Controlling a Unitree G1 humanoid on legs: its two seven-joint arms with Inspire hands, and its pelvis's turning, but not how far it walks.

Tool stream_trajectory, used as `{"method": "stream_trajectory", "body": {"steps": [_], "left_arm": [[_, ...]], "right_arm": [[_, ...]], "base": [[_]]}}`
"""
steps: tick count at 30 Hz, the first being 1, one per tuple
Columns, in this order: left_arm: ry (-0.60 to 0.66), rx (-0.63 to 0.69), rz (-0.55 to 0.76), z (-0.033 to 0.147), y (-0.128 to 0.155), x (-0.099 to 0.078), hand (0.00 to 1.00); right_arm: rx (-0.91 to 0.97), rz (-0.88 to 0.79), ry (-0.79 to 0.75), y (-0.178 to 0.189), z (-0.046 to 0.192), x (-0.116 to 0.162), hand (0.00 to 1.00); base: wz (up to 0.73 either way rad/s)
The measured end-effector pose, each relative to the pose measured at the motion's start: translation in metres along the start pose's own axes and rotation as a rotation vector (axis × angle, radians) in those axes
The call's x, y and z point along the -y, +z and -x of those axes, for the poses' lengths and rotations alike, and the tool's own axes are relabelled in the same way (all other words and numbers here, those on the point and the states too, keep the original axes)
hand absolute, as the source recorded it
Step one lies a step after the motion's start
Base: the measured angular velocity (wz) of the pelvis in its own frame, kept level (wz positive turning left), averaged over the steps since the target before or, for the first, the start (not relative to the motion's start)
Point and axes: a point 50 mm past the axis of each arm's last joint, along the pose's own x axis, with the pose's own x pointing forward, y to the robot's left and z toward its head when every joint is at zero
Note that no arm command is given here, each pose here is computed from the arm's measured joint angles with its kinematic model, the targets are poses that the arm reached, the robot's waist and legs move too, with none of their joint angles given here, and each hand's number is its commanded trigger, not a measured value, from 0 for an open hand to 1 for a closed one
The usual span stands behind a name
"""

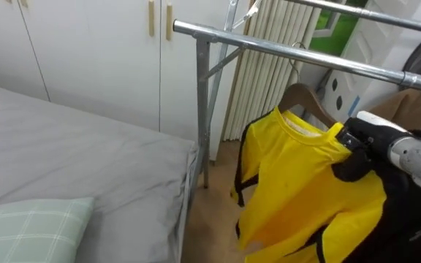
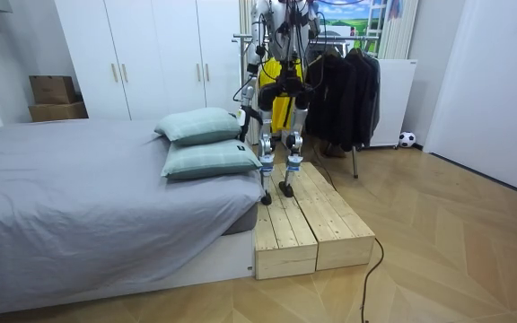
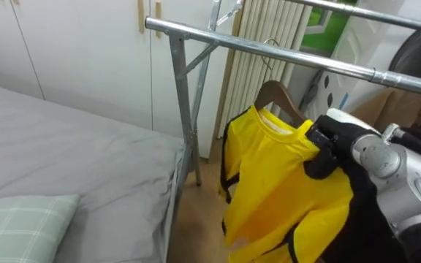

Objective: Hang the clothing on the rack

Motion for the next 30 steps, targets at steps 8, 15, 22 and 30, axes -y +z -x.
{"method": "stream_trajectory", "body": {"steps": [8,15,22,30], "left_arm": [[-0.001,0.0,-0.001,0.0,0.0002,0.0011,0.0],[-0.011,-0.001,-0.001,-0.0001,0.0,0.0068,0.0],[-0.011,0.001,0.0,-0.0001,0.0007,0.0079,0.0],[0.002,-0.004,-0.001,0.0,-0.0014,0.0094,0.0]], "right_arm": [[0.024,0.026,-0.125,0.0028,0.0004,0.0065,1.0],[0.05,0.029,-0.186,0.0053,0.001,0.0094,1.0],[0.057,0.021,-0.213,0.006,0.0013,0.0109,1.0],[0.053,0.011,-0.21,0.0035,0.0015,0.0082,1.0]], "base": [[0.0],[0.0],[0.0],[0.0]]}}
